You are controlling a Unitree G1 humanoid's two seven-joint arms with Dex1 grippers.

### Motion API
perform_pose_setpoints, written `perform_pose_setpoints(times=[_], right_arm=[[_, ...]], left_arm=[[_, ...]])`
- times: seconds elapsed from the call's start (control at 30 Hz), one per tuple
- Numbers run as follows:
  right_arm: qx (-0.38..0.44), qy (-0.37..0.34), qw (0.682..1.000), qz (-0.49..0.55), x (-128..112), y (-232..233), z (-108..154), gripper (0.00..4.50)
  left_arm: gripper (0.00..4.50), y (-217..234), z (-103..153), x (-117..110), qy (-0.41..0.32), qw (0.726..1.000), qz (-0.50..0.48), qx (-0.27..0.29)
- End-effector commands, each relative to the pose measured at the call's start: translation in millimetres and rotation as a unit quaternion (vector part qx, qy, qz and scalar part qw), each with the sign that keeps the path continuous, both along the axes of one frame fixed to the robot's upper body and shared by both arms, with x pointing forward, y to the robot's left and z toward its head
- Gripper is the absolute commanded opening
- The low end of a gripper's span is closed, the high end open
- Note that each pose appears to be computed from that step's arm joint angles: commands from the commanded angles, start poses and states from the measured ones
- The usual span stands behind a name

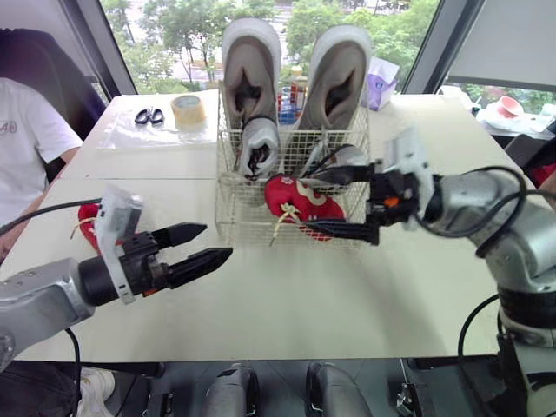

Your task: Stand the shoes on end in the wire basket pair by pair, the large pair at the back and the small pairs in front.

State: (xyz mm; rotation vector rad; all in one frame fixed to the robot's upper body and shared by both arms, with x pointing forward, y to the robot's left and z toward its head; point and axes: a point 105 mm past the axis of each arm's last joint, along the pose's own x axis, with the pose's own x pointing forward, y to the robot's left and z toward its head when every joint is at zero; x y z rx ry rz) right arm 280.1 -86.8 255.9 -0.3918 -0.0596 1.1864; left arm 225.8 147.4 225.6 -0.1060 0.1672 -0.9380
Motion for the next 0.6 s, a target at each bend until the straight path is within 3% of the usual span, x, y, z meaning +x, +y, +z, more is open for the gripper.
perform_pose_setpoints(times=[0.03, 0.23, 0.37, 0.6], right_arm=[[0.003, -0.041, 0.998, -0.052, 0, 4, 4, 4.47], [0.000, -0.053, 0.992, -0.111, 6, 16, -11, 4.47], [-0.009, -0.077, 0.982, -0.173, 22, 14, -19, 4.47], [0.021, -0.115, 0.966, -0.230, 37, 9, -9, 4.47]], left_arm=[[4.50, -11, 3, -1, -0.021, 0.999, -0.035, 0.004], [4.50, -18, -2, 9, -0.018, 0.998, -0.063, 0.000], [4.50, -24, -3, 14, -0.020, 0.997, -0.073, -0.010], [4.50, -28, -3, 19, -0.028, 0.996, -0.081, -0.016]])
